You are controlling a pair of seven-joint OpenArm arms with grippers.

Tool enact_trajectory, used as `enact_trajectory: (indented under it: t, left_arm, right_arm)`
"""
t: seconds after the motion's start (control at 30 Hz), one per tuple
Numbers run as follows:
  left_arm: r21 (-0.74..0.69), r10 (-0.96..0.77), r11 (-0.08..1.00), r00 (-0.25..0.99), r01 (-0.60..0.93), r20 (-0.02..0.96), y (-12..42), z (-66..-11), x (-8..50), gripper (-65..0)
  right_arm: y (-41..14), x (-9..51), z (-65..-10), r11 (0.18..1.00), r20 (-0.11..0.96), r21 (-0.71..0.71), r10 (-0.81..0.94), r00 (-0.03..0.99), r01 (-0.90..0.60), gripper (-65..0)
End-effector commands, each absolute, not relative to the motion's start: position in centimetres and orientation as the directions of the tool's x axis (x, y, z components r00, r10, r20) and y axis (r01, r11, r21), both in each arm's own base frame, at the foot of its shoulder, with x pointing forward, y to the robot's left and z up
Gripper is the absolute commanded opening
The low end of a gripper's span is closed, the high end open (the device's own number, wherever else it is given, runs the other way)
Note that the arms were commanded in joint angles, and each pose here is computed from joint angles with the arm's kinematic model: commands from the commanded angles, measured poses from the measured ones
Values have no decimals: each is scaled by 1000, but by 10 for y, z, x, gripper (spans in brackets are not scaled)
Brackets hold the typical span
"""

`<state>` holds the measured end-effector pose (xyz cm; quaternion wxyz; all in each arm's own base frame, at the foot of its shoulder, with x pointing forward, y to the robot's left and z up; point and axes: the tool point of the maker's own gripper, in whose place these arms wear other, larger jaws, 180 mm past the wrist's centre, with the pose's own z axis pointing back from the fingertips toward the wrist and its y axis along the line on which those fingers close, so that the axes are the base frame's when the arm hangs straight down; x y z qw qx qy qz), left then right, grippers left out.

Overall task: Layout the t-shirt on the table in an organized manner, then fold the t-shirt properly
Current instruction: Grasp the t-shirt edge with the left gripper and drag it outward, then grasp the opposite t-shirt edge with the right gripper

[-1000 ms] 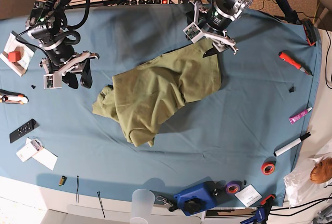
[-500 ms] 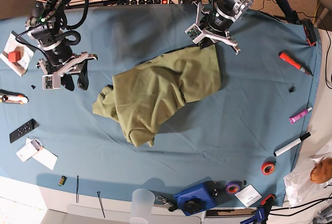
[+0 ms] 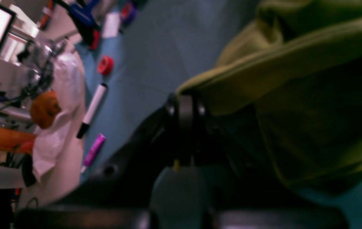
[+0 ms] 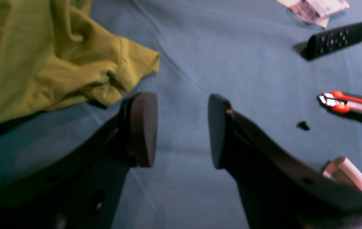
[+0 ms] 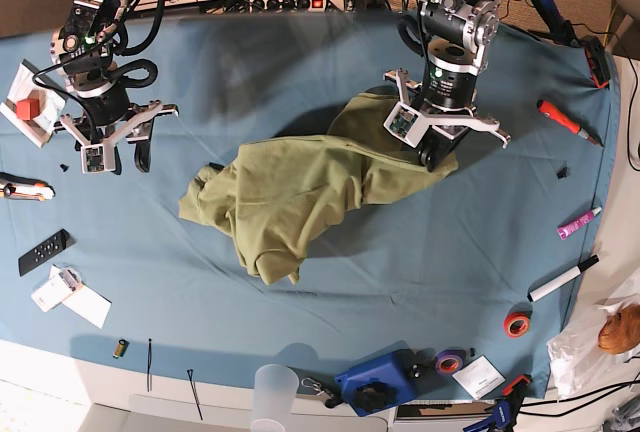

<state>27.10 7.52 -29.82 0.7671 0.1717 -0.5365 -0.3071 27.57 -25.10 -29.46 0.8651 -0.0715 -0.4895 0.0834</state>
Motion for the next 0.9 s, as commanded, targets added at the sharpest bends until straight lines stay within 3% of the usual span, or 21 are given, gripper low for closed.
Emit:
enact_trajectory:
  t: [0.0, 0.3, 0.53, 0.87]
  left_arm:
    - [632, -669, 743, 203, 221, 715, 85, -280, 278, -650]
    - [665, -601, 740, 343, -102, 722, 209, -247, 296, -650]
    - [644, -580, 762, 365, -73, 728, 235, -247, 298, -650]
    - [613, -556, 787, 358, -63, 750, 232, -249, 299, -650]
  right_arm:
    - [-252, 282, -280, 971, 857, -226, 236, 457, -79, -388]
    - [-242, 278, -286, 959, 830, -223, 282, 481, -177, -388]
    - [-213, 270, -292, 929, 822, -158, 312, 476, -336, -388]
    - [-211, 273, -285, 923, 840, -158, 313, 444, -352, -391]
